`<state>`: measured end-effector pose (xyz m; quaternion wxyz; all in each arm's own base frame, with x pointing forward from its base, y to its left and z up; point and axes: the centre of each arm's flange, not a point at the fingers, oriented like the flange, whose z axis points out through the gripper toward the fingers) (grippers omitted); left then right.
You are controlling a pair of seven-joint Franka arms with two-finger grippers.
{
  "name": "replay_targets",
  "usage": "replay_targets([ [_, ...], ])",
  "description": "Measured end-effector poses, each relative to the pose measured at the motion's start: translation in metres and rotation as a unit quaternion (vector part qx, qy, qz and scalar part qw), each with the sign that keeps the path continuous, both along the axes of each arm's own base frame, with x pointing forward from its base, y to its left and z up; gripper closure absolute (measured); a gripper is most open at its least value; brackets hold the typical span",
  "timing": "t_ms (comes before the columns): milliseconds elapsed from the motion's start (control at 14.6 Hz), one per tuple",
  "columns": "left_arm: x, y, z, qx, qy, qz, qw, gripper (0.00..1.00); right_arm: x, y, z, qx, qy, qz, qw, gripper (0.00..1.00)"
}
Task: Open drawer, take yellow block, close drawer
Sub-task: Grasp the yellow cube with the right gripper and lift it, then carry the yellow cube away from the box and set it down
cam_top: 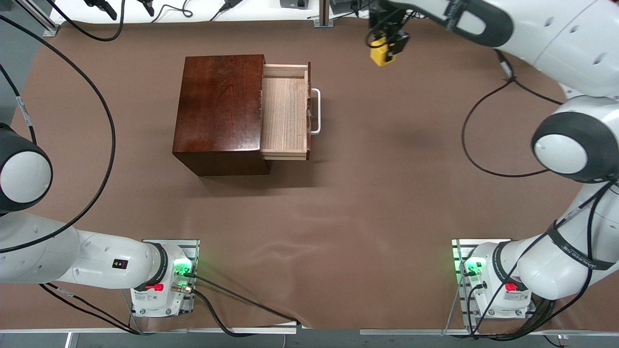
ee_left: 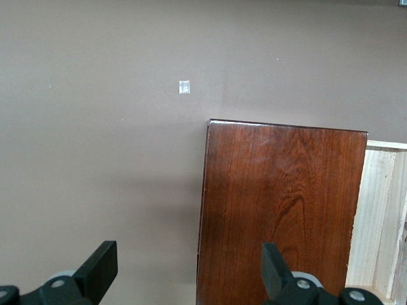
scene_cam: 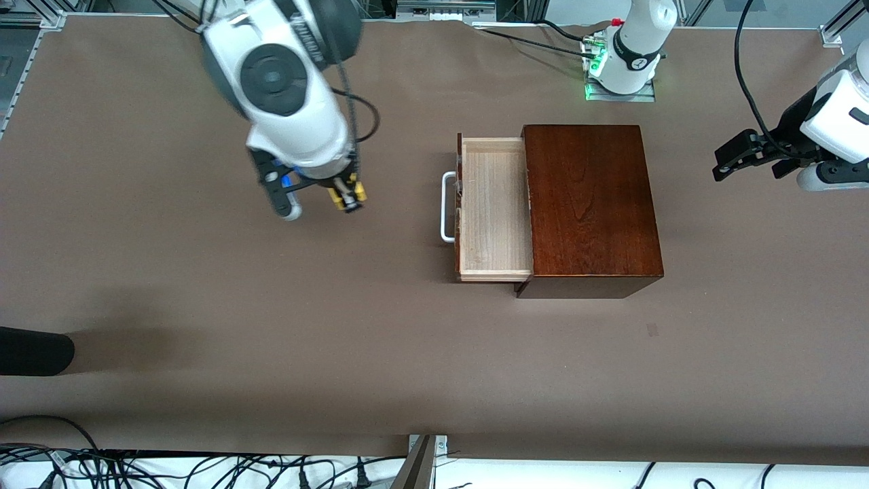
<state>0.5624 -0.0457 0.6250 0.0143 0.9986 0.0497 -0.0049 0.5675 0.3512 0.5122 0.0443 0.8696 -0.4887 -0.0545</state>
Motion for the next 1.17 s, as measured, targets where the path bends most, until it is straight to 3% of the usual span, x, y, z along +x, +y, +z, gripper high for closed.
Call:
replay_targets([
  [275,0.003,-0.001,-0.003,0.0,0.002,-0.001,1.0,0.0,0.004,-0.089,-0.015,0.015,0.019,0.099,0.995,0.44],
  [481,0.004,0.0,-0.005,0.001,0.004,0.0,1.0,0.0,-0.004,-0.149,-0.046,0.038,0.017,0.179,0.983,0.44],
  [755,0.006,-0.002,-0.008,0.001,0.006,-0.001,1.0,0.0,-0.029,-0.183,-0.132,0.054,-0.001,0.28,0.958,0.44],
  [892,0.007,-0.004,-0.011,0.001,0.008,-0.003,1.0,0.0,-0.044,-0.188,-0.177,0.057,-0.014,0.331,0.942,0.44],
  [1167,0.01,-0.008,-0.017,0.002,0.014,-0.006,1.0,0.0,-0.064,-0.192,-0.251,0.059,-0.005,0.403,0.913,0.44],
])
